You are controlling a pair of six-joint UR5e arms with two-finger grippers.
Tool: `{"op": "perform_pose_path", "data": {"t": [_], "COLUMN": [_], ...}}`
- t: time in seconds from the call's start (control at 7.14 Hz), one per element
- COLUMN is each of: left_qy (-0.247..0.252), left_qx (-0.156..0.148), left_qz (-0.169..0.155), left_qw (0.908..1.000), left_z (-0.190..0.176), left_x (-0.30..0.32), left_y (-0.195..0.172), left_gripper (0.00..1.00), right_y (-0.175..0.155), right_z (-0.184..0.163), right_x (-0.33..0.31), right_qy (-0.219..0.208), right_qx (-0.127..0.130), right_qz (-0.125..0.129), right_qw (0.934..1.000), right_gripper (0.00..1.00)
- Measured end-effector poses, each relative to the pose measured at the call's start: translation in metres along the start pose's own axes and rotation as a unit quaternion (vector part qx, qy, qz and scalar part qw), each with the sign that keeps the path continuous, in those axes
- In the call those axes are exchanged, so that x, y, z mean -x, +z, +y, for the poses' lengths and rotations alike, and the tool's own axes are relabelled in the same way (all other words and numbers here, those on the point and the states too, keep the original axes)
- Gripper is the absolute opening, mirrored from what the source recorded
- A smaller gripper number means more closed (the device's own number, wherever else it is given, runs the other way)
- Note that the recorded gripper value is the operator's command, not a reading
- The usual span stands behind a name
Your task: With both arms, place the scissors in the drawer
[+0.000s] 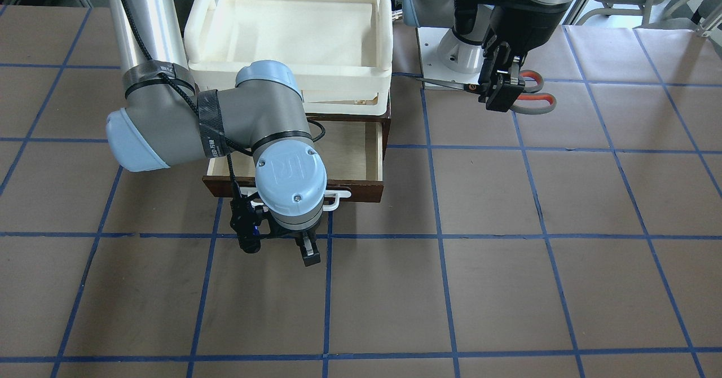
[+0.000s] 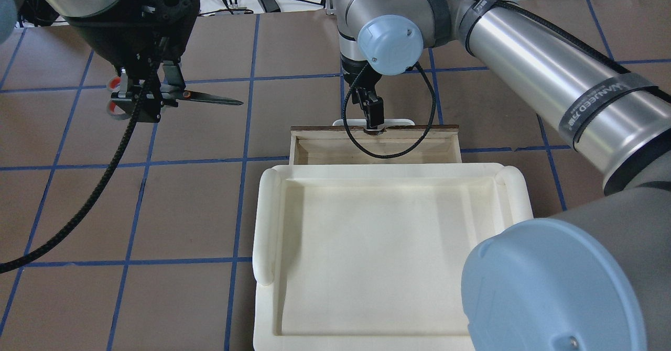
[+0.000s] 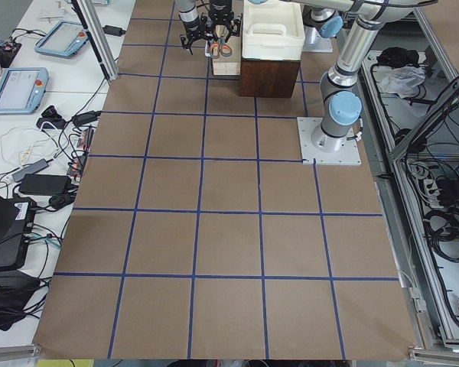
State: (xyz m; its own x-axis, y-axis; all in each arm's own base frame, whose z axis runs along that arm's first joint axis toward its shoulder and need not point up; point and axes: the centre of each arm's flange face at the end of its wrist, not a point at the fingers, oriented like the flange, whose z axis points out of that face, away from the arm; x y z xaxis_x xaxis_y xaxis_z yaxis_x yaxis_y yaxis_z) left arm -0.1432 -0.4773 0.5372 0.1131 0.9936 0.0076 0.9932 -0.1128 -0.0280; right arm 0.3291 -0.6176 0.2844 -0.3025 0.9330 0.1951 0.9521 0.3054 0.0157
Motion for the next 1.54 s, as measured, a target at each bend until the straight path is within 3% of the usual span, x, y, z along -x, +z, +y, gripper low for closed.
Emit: {"op": "perform_pose_path", "data": {"t": [1.54], "left_qy": [-0.012], "left_qx": [-0.002], "left_qz": [0.004], "left_qw": [0.9999], "left_z": [0.004], "left_x": [0.005], "left_y": [0.004], "left_gripper": [0.21], "right_y": [-0.002], "right_z": [-0.011], "right_x": [0.029], "right_qy": [-0.031], "right_qx": [0.001], "right_qz": [-0.013], "right_qw": [0.9994], "right_gripper": [1.00]}}
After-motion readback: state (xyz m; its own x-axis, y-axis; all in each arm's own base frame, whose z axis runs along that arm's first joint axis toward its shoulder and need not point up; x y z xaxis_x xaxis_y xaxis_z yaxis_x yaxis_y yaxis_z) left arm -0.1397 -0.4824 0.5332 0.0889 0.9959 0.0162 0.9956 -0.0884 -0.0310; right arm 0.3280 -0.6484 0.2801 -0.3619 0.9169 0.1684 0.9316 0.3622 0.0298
